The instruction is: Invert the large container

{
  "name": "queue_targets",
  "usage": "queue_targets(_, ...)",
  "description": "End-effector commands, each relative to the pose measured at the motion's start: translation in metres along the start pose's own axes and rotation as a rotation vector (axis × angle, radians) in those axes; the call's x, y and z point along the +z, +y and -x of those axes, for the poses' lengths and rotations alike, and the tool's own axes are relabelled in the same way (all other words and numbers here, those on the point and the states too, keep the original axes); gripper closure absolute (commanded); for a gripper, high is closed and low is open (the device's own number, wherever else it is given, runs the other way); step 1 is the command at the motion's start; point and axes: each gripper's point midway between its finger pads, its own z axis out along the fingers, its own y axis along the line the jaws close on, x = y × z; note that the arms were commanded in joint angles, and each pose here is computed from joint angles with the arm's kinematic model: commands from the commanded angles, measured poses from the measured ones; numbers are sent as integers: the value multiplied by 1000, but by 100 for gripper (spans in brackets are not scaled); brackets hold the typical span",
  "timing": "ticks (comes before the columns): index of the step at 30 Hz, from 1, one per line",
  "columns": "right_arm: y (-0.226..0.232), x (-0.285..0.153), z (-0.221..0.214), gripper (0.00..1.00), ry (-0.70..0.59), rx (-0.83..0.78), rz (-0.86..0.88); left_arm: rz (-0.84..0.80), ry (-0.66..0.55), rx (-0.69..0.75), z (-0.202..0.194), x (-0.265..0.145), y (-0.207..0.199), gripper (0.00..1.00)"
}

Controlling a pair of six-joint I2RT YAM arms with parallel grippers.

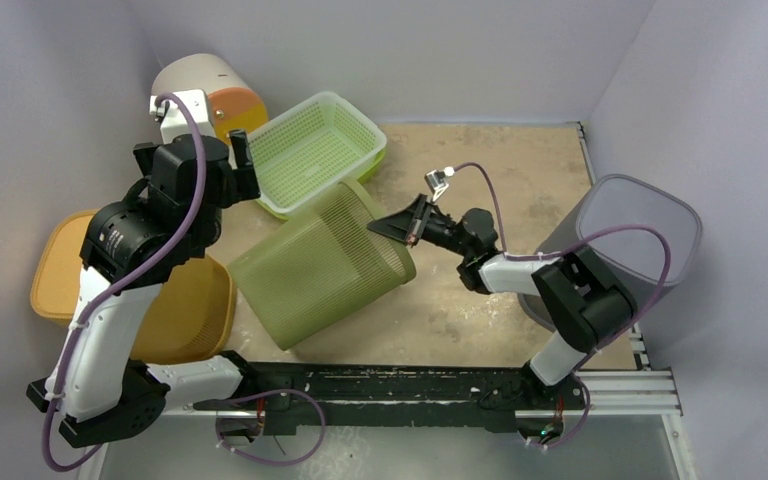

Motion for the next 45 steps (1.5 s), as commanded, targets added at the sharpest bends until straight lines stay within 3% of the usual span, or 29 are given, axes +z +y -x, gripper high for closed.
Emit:
queue_targets(1,-29,-31,10,100,-1,8,49,21,-22,7,11,-2,4,10)
queue_targets(10,-102,-81,41,100,-69,107,25,65,0,49,6,10,-2,10)
queue_targets(17,-130,-98,55,100,-96,134,26,73,18,77,3,22,-15,10)
queue_targets(22,-99,-92,66,100,-72,79,98,70,20,86,2,29,-23,10)
queue_targets(31,15,-84,88,100,-73,17,303,32,9,72,18,26,-32,10)
queue_targets(45,126,-29,46,100,17,198,606,15,-23,27,39,12,-24,10)
